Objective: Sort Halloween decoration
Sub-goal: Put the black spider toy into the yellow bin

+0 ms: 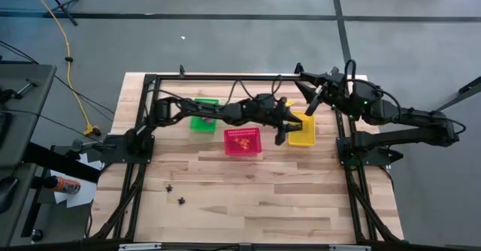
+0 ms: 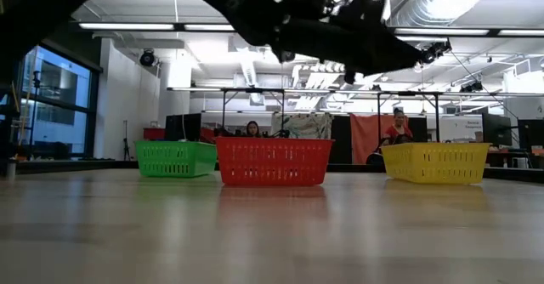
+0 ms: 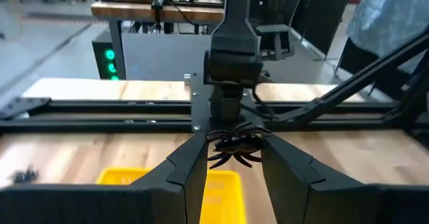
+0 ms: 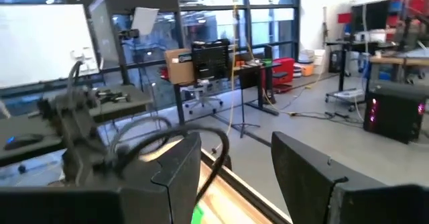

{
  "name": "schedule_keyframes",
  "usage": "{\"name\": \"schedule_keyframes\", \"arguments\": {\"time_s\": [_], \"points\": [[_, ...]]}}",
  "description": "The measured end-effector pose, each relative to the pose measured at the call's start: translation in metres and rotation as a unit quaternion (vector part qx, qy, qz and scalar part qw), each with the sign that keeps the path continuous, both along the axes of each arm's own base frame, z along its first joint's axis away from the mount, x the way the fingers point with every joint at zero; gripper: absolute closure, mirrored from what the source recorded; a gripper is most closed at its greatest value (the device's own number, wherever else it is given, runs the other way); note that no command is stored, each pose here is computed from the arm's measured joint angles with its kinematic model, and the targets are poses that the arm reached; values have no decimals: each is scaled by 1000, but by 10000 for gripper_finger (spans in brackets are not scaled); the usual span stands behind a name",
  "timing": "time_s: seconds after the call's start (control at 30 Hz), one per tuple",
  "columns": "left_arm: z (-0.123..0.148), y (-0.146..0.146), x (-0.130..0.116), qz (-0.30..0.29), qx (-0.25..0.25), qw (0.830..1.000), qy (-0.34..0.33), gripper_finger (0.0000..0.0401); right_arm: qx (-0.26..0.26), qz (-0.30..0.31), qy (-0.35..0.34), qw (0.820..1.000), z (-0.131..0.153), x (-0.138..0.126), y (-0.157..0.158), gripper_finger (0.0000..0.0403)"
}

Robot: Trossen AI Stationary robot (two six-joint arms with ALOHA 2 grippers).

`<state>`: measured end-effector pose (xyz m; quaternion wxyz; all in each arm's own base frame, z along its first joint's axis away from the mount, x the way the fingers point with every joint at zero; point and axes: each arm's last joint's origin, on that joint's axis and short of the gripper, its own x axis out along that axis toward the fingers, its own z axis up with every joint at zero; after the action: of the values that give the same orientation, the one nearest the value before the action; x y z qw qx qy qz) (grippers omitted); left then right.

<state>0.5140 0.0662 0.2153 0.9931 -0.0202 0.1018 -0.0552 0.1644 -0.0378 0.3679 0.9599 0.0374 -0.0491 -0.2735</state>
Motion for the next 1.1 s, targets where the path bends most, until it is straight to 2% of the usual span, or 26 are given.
{"name": "schedule_keyframes", "arguments": {"time_s": [0.2,0.33,0.43,0.53,0.73,0.83,1.1], "points": [[-22,4,19,-7,49,999,-1,284,7,-18,-4,1000,0,-1,-1,226],[-43,6,23,15,68,997,18,284,17,-18,-10,1000,0,-1,-1,226],[-56,7,24,30,62,997,41,284,24,-17,-15,999,0,-1,-1,226],[-59,7,24,37,47,997,51,284,28,-17,-15,999,-1,-1,-1,226],[-63,8,23,40,47,996,70,282,29,-17,-11,999,-1,0,-1,226],[-65,7,22,41,43,995,81,268,29,-17,-9,999,-2,0,-1,226],[-64,7,21,40,42,994,87,201,29,-17,-8,999,-2,0,-1,226]]}}
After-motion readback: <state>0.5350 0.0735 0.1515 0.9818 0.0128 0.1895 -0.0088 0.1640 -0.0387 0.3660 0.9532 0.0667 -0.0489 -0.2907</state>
